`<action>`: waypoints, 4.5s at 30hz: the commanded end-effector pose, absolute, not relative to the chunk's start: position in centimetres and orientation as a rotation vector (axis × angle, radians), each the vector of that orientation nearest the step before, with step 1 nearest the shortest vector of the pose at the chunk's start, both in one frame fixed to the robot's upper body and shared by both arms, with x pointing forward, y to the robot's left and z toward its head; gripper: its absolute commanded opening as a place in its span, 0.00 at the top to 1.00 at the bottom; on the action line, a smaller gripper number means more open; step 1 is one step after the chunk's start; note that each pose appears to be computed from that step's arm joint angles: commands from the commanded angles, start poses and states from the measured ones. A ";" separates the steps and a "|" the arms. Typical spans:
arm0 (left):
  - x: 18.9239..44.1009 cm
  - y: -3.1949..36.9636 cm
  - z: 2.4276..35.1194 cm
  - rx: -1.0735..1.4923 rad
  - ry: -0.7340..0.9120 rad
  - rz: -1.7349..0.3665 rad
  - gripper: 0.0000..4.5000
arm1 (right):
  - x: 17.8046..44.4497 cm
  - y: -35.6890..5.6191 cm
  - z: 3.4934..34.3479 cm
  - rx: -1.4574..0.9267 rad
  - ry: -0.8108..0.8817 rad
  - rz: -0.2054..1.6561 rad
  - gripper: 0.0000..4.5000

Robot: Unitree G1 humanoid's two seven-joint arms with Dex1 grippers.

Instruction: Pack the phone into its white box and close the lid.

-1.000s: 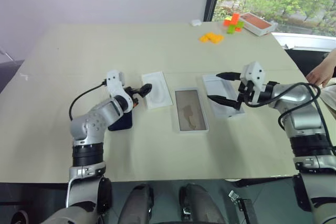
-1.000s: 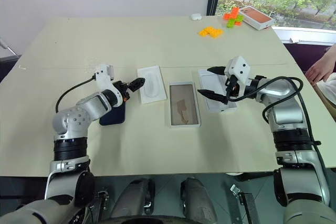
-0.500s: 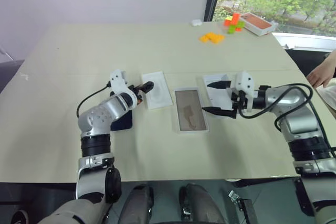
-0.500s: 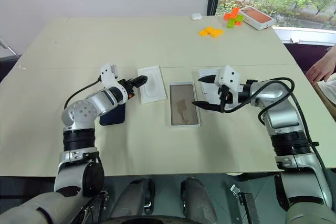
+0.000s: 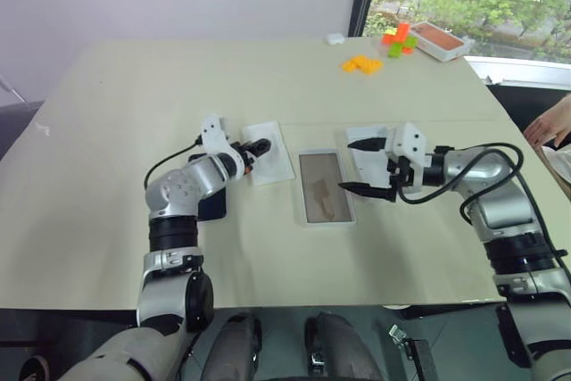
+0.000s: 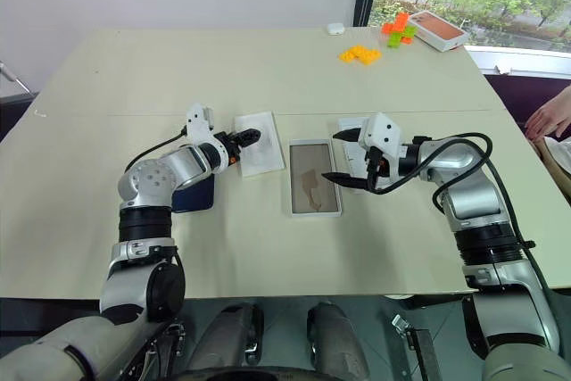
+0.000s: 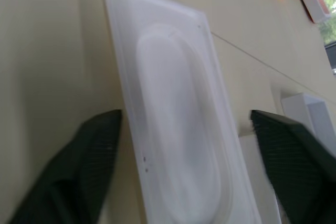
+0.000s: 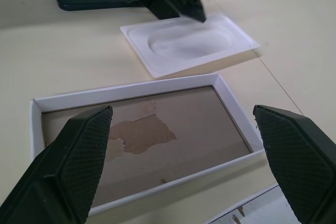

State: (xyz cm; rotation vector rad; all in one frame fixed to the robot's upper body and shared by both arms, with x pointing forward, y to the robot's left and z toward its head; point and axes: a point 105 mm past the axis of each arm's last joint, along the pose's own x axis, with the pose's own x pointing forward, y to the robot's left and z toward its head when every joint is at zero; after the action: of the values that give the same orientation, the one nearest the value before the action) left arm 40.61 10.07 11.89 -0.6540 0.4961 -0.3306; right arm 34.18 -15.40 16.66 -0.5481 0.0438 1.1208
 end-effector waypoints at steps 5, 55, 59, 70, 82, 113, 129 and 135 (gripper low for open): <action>40.5 9.5 11.9 -0.713 0.523 -0.342 0.99 | 34.2 -14.9 18.5 -0.584 -0.035 1.114 0.00; 33.9 0.8 14.5 -0.470 0.644 -0.675 0.46 | 33.9 -18.5 18.6 -0.533 0.021 1.076 0.00; 34.0 1.0 15.1 -0.456 0.622 -0.693 0.24 | 34.1 -18.5 18.6 -0.535 0.022 1.070 0.00; 35.3 4.3 19.2 -0.400 0.454 -0.722 0.24 | 34.7 -15.8 19.0 -0.413 0.034 1.058 0.00; 35.8 10.8 22.1 -0.089 -0.014 -0.790 0.24 | 36.4 -13.9 16.9 -0.577 0.108 0.934 0.99; 31.2 16.9 20.4 0.065 -0.038 -0.845 0.24 | 37.7 -9.0 13.5 -0.846 0.059 1.023 0.99; 32.3 17.1 21.0 0.080 -0.066 -0.787 0.24 | 39.6 -8.1 13.2 -0.876 0.016 0.974 0.99; 32.5 17.2 20.9 0.072 -0.067 -0.774 0.24 | 40.2 -8.4 13.2 -0.886 0.014 0.939 0.99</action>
State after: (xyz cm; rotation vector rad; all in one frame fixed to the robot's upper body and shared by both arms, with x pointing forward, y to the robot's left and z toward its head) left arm 32.40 17.06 19.73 0.0553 -0.0151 -0.7850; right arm 39.75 -8.55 11.71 -0.8673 0.0744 0.9639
